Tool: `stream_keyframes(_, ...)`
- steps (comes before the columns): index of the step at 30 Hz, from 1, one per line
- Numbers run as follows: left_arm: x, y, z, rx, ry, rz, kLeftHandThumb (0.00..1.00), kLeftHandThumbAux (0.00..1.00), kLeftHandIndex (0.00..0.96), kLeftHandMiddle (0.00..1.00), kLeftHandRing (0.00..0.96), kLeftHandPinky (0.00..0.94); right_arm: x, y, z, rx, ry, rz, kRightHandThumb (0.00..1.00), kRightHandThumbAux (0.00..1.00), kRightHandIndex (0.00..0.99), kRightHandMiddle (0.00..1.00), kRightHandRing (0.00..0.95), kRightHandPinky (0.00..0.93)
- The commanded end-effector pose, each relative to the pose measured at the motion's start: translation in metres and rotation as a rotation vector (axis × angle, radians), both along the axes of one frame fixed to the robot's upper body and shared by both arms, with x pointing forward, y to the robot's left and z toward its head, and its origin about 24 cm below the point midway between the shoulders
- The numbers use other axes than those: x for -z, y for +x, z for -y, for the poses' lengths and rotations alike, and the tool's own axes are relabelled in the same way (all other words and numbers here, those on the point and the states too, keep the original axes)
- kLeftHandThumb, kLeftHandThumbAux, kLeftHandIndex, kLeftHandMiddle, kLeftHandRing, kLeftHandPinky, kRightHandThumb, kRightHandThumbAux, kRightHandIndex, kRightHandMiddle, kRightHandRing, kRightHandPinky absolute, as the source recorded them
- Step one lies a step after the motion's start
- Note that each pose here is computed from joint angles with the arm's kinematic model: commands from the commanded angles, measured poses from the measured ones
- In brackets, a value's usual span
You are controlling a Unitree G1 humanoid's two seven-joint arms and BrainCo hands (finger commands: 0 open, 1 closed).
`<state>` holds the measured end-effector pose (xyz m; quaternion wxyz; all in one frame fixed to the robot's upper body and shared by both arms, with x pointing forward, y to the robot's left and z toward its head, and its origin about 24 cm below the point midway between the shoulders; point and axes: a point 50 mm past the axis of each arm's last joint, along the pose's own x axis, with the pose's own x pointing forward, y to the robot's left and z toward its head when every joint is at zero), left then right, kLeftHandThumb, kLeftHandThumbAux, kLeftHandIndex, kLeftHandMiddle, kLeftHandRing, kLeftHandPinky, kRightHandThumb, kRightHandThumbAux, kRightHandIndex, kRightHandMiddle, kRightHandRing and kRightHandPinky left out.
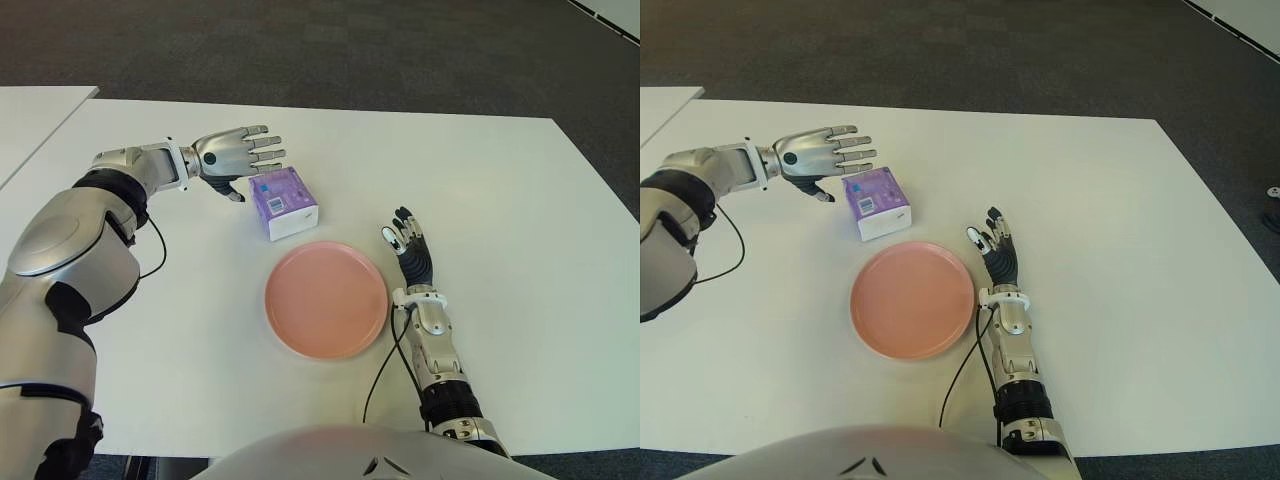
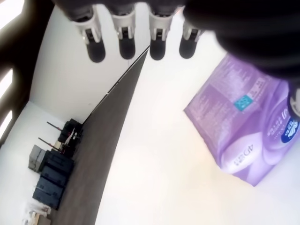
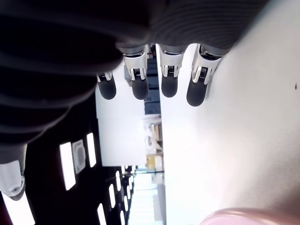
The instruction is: Put the tissue paper into the plate.
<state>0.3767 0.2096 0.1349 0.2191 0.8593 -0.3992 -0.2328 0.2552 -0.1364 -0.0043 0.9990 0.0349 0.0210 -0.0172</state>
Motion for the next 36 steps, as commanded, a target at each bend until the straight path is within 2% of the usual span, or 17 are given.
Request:
stream_keyframes(1, -0.005, 0.001, 0.006, 0.058, 0.026, -0.008, 0.357, 0.301, 0.000, 0.000, 0.000, 0.000, 0.037, -0.022, 0.001, 0.006, 0.027, -0.202, 0.518, 0.513, 0.005, 0.001, 0.000, 0.030)
stream_keyframes(12, -0.016, 0.002, 0.004, 0.078, 0.047, 0.008, 0.408, 0.296, 0.000, 0.000, 0.000, 0.000, 0.038, -0.021, 0.001, 0.000, 0.033, -0.209, 0.533, 0.511, 0.014, 0.005, 0.000, 0.034)
stream_keyframes(23, -0.018, 0.001, 0.010, 0.106, -0.009, -0.014, 0.396, 0.297, 0.000, 0.000, 0.000, 0.000, 0.041, -0.020, 0.000, -0.003, 0.045, -0.216, 0.546, 0.500, 0.020, 0.008, 0.001, 0.026)
stream_keyframes(29, -0.012, -0.001, 0.016, 0.128, -0.034, -0.050, 0.383, 0.302, 0.000, 0.000, 0.000, 0.000, 0.041, -0.019, 0.000, 0.005, 0.047, -0.222, 0.548, 0.500, 0.021, 0.012, 0.002, 0.028)
stream_keyframes(36, 0.001, -0.003, 0.015, 0.109, -0.034, -0.073, 0.380, 0.300, 0.000, 0.000, 0.000, 0.000, 0.040, -0.019, 0.000, 0.009, 0.044, -0.221, 0.544, 0.500, 0.021, 0.011, 0.001, 0.028)
